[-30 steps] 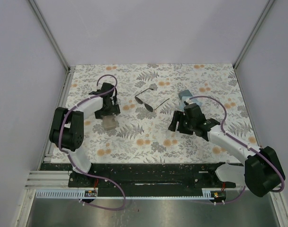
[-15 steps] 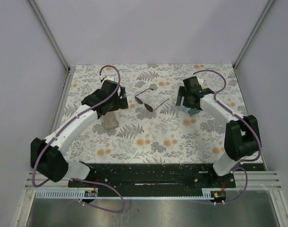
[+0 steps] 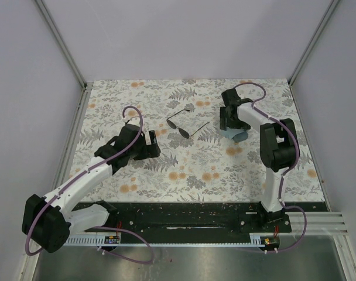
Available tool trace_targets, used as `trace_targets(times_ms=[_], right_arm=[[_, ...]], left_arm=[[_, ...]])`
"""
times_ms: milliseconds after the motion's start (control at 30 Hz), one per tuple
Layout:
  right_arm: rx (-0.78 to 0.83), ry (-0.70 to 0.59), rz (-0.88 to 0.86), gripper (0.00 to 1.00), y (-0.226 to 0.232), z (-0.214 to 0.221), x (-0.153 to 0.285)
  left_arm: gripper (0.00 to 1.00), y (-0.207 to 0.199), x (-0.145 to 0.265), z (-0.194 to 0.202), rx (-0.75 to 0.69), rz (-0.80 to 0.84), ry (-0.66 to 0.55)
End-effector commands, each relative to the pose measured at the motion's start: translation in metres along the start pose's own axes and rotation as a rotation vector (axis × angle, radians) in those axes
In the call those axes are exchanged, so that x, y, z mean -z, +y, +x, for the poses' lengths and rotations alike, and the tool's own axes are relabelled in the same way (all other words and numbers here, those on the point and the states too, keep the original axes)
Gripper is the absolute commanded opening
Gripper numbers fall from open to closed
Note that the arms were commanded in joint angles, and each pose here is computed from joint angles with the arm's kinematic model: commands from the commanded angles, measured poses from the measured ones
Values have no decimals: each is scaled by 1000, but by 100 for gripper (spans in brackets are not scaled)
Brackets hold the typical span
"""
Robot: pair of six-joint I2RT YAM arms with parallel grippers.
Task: Organize the sunglasses
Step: Move the sunglasses case to the center of the board.
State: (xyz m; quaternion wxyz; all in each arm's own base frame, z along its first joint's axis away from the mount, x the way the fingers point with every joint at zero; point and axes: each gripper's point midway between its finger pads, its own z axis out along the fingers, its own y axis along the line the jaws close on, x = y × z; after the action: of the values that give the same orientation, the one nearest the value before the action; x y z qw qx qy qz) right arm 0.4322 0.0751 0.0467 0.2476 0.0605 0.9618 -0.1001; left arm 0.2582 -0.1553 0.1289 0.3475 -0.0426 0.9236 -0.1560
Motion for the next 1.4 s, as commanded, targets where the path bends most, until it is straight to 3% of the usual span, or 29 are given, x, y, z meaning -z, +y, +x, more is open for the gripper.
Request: trace_targets(times_ms=[0,233,533,700,800,1033,1100,1267,1333,1367], right_arm=[[29,24,6,94,-2,-6,-9],[74,72,-3,96,-4,14,-16],[131,88,134,99,-25,12,-29],[114,104,83,89,-16,11,-28],[86,98,31,87,-9,11,-21],[31,120,-160,26,18,21,1],[-11,107,-279,20,34,24,17],[-112,77,-674,23,78,39,82],[-148,91,-795,39,90,49,101],[-157,106,-814,51,90,56,105]], left_arm=[[99,-27,6,-20,17,123,-74],[98,-39,6,-19,3,173,-55],[97,-48,6,-11,-13,214,-34],[97,-52,8,-2,-31,231,-20],[97,-53,8,1,-38,233,-15],[96,-61,10,6,-56,257,1],[96,-63,10,8,-62,266,7],[96,-69,10,15,-74,286,30],[96,-72,11,17,-82,296,36],[96,-74,10,19,-85,302,46]])
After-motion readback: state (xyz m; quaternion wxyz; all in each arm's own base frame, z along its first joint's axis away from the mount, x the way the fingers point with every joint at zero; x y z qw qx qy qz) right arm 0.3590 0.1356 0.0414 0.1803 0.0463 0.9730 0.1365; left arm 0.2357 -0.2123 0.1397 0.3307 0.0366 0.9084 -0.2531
